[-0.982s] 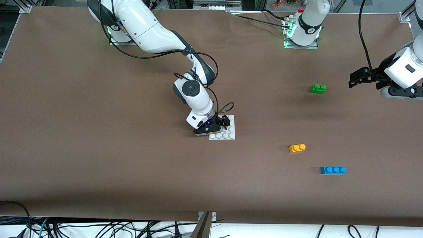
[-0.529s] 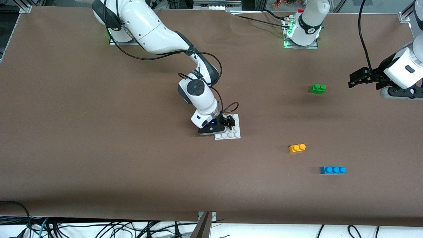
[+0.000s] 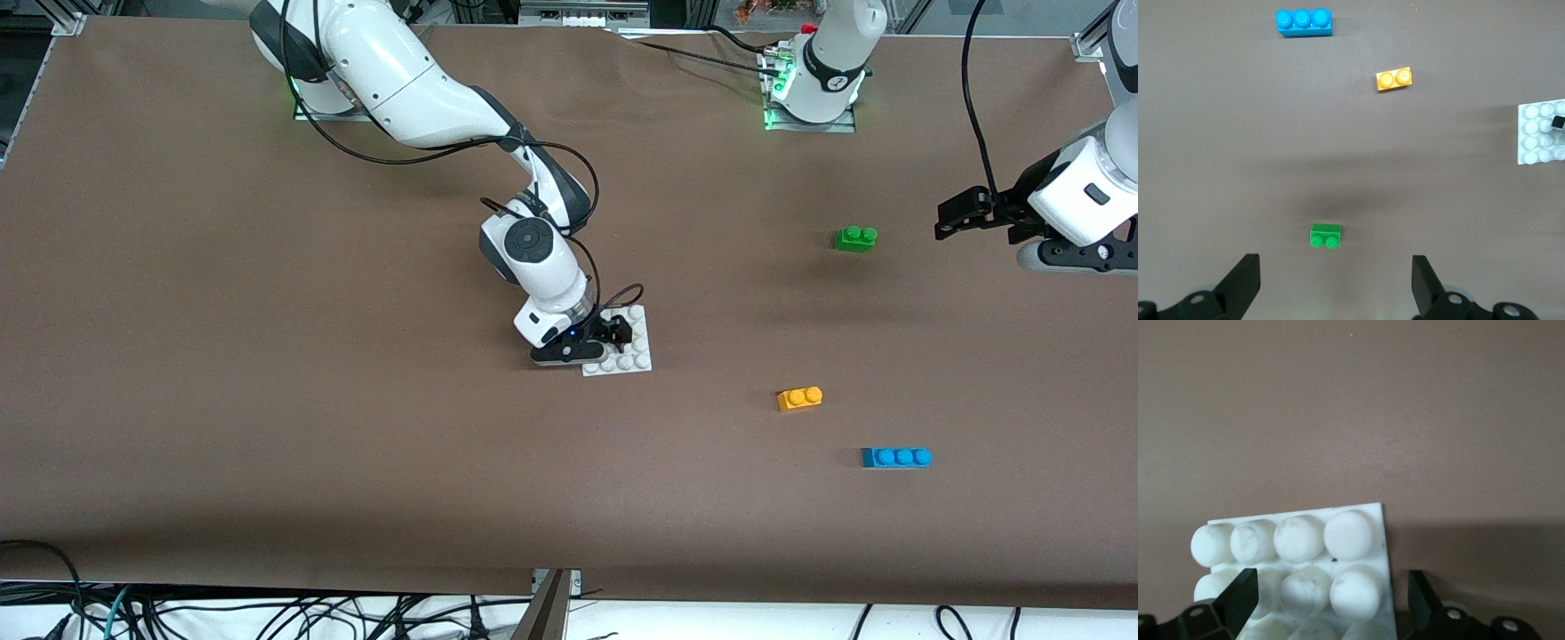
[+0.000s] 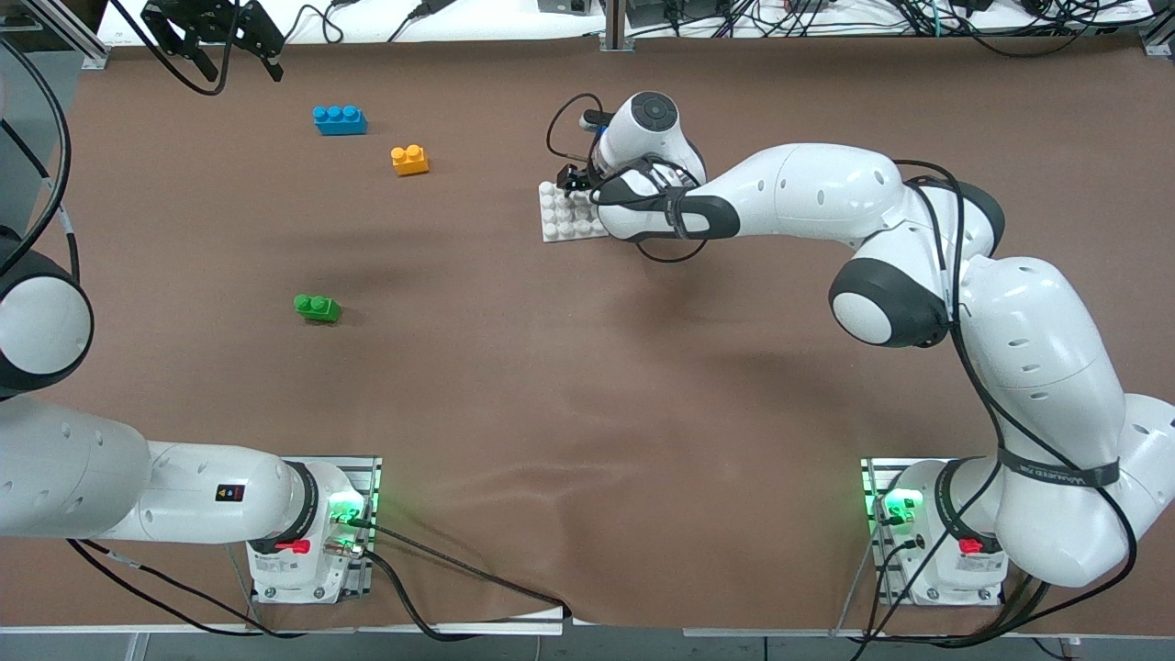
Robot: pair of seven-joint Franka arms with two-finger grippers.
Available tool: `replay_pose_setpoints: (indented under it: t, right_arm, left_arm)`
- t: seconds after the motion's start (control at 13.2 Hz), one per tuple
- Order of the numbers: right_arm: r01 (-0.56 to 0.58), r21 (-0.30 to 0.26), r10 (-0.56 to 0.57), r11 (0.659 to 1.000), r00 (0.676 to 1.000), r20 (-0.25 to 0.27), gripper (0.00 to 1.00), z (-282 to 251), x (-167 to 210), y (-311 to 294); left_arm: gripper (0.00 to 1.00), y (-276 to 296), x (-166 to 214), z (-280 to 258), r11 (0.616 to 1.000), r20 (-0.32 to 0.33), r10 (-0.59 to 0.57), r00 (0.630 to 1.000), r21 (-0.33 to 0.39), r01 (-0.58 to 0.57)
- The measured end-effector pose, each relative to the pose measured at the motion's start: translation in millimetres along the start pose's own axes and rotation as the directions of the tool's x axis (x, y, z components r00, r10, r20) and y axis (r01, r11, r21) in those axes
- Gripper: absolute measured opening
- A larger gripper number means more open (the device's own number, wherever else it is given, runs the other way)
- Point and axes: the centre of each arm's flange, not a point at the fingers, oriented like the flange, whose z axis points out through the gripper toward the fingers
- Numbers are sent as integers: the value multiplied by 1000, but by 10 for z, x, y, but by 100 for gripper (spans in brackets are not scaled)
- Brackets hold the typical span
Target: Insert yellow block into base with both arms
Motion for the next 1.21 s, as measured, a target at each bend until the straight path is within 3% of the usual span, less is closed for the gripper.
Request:
replay_pose_setpoints:
  t: [0.38,0.6,0.91,1.21]
  right_arm:
    - [-41,-4,41,999,999,11,100,-4,27,28]
    - [-67,-50,69,997,996,48,100,-212,272,135]
    - [-144,-117,152,983,986,66,100,-1420,1285,837]
    - [-22,-197,52,980,988,148,100,-3132,1902,2286]
  left_arm:
    - [100,65,96,-16,1000,-8,3,1000,2,-3]
    - [100,155,259,151,1000,18,2,1000,3,-2]
    - [100,202,491,321,1000,26,-12,1000,5,12]
    - [100,257,974,716,999,-64,-40,997,-4,40]
